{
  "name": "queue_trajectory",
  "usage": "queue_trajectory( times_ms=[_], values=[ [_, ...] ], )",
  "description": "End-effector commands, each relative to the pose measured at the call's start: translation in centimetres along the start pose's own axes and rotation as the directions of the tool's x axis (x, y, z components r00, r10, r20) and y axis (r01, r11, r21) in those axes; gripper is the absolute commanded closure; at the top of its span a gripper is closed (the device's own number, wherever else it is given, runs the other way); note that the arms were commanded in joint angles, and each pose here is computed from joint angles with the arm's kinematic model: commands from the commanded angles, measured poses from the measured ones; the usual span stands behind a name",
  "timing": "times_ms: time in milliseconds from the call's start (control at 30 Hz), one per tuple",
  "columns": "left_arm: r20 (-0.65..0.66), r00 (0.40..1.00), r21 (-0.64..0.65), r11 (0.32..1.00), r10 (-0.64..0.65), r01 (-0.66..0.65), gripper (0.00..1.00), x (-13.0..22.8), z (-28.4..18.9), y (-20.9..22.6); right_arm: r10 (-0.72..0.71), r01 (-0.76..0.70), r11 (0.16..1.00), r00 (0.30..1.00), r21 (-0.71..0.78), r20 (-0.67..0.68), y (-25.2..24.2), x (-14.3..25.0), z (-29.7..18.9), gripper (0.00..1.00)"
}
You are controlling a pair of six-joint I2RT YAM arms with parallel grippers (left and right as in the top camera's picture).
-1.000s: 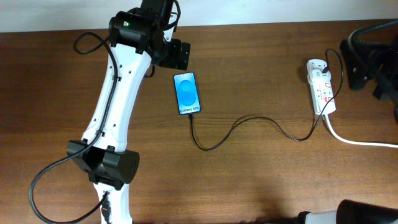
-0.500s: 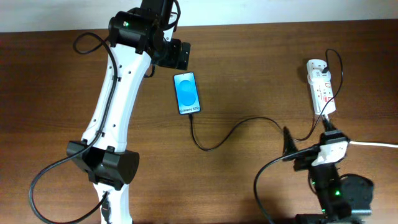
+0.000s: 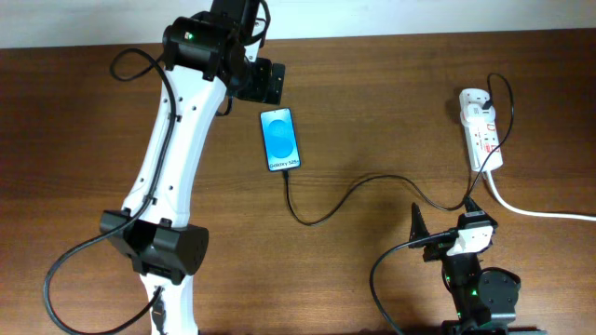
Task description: Plug charger to phone and switch on socket
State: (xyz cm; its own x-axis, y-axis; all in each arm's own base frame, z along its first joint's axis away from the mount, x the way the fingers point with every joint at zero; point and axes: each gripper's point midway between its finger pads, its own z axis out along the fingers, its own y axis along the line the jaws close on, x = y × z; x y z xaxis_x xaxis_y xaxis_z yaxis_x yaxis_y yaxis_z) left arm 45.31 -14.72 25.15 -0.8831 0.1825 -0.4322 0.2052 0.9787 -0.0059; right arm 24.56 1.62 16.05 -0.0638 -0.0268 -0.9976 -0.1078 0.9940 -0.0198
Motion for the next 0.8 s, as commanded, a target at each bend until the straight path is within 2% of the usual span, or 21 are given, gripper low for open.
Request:
queue_trajectory(
  times_ms=[0,100,133,167,233,300,333,367,467,567,633,700,767],
  values=[
    [0.034,0.999,0.011,1.0,0.008,-0.008,0.01,-0.3,-1.4,-0.1,0.019,-0.019,1.0,1.0,-0.002,-0.01,0.1,0.4,0.0,0.02],
    [0.034,0.999,0.011,1.0,0.008,-0.008,0.0,-0.3,-1.4,-0.1,0.019,-0.019,1.0,1.0,-0.001,-0.01,0.1,0.4,0.0,0.01],
    [0.036,0.999,-0.004,1.0,0.008,-0.007,0.01,-0.4,-1.4,0.1,0.019,-0.019,1.0,1.0,-0.001,-0.01,0.1,0.4,0.0,0.01],
    [0.041,0.999,-0.074,0.997,0.008,-0.005,0.02,-0.5,-1.5,1.3,0.019,-0.019,1.0,1.0,-0.002,-0.01,0.1,0.4,0.0,0.02],
    [0.024,1.0,-0.077,0.997,0.009,-0.007,0.01,-0.2,-1.0,1.3,0.019,-0.019,1.0,1.0,-0.002,-0.01,0.1,0.4,0.0,0.02],
    [0.036,0.999,-0.106,0.994,0.009,-0.006,0.01,0.6,-2.7,2.0,0.019,-0.019,1.0,1.0,-0.001,-0.01,0.1,0.4,0.0,0.02],
    [0.093,0.996,-0.103,0.995,0.004,0.006,0.01,0.9,-4.0,2.3,0.019,-0.019,1.0,1.0,-0.001,-0.01,0.1,0.4,0.0,0.02],
    [0.25,0.968,-0.082,0.996,-0.004,0.025,0.01,0.2,-5.3,2.6,0.019,-0.019,1.0,1.0,-0.001,-0.01,0.1,0.4,0.0,0.02],
    [0.454,0.882,-0.016,0.991,0.125,-0.133,0.01,2.1,-6.5,2.7,0.019,-0.019,1.0,1.0,-0.001,-0.01,0.1,0.4,0.0,0.02],
    [0.585,0.808,-0.065,0.997,0.064,-0.032,0.01,7.9,-6.2,7.0,0.019,-0.019,1.0,1.0,-0.002,-0.01,0.1,0.4,0.0,0.02],
    [0.693,0.718,-0.106,0.994,0.07,0.005,0.01,12.3,-6.1,8.8,0.019,-0.019,1.0,1.0,-0.002,-0.01,0.1,0.4,0.0,0.01],
    [0.765,0.624,-0.191,0.982,0.158,-0.014,0.01,16.1,-5.8,9.2,0.019,-0.019,1.0,1.0,-0.002,-0.01,0.1,0.4,0.0,0.02],
    [0.775,0.584,-0.261,0.964,0.242,-0.054,0.01,20.0,-4.2,8.7,0.019,-0.019,1.0,1.0,-0.001,-0.01,0.1,0.4,0.0,0.01]
  ],
)
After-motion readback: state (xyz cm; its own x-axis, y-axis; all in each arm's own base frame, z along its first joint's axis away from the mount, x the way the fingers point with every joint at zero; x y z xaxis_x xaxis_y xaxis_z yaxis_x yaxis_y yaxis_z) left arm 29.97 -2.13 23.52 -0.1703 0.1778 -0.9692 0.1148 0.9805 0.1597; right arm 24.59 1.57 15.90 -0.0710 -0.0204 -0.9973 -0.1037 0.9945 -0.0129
